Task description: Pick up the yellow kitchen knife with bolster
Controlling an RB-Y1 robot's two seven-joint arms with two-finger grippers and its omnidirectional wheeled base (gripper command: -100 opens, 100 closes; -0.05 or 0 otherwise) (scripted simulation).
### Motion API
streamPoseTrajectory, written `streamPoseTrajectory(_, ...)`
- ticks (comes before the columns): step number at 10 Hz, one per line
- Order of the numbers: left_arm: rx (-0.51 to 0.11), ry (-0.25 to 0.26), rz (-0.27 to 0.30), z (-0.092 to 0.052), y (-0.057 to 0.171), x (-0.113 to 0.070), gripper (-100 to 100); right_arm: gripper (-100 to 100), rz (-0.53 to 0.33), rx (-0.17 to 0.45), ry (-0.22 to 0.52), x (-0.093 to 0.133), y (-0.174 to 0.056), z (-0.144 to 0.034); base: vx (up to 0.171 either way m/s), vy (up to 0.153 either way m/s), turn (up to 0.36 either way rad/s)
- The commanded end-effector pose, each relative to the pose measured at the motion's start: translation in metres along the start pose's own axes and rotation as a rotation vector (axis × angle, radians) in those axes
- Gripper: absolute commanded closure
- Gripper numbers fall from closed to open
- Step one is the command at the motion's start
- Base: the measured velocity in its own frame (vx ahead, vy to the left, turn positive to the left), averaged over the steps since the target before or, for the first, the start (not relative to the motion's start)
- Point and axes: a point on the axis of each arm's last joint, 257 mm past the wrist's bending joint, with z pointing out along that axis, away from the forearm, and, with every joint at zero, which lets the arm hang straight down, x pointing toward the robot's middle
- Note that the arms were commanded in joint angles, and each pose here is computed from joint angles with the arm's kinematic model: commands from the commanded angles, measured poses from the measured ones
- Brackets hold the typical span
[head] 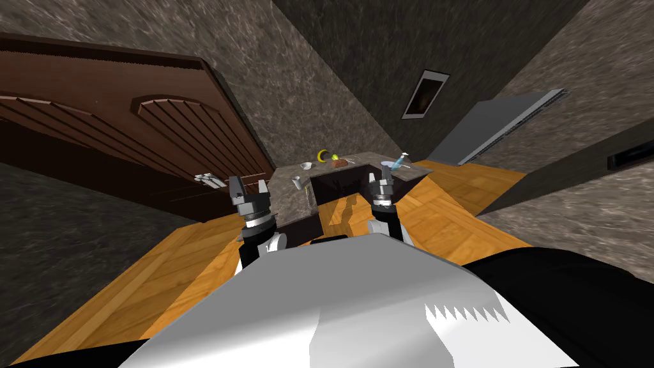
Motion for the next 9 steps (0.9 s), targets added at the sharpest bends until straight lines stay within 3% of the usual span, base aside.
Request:
streamPoseTrajectory(1, -0.016, 0.031, 0.003, -0.001, 0.006, 0.003, -100, 0, 0.000, 0.000, 0.000, 0.000, 0.000, 0.000, -0.003, -0.002, -0.060)
streamPoseTrajectory(5, -0.109, 0.123, 0.011, -0.007, 0.038, 0.009, -100, 0, 0.000, 0.000, 0.000, 0.000, 0.000, 0.000, -0.012, -0.002, -0.086)
streamPoseTrajectory(6, -0.109, 0.132, 0.014, -0.007, 0.038, 0.010, -100, 0, 0.000, 0.000, 0.000, 0.000, 0.000, 0.000, -0.011, 0.001, -0.039)
streamPoseTrajectory(9, -0.213, 0.199, 0.027, -0.014, 0.074, 0.008, -100, 0, 0.000, 0.000, 0.000, 0.000, 0.000, 0.000, -0.017, -0.005, -0.136)
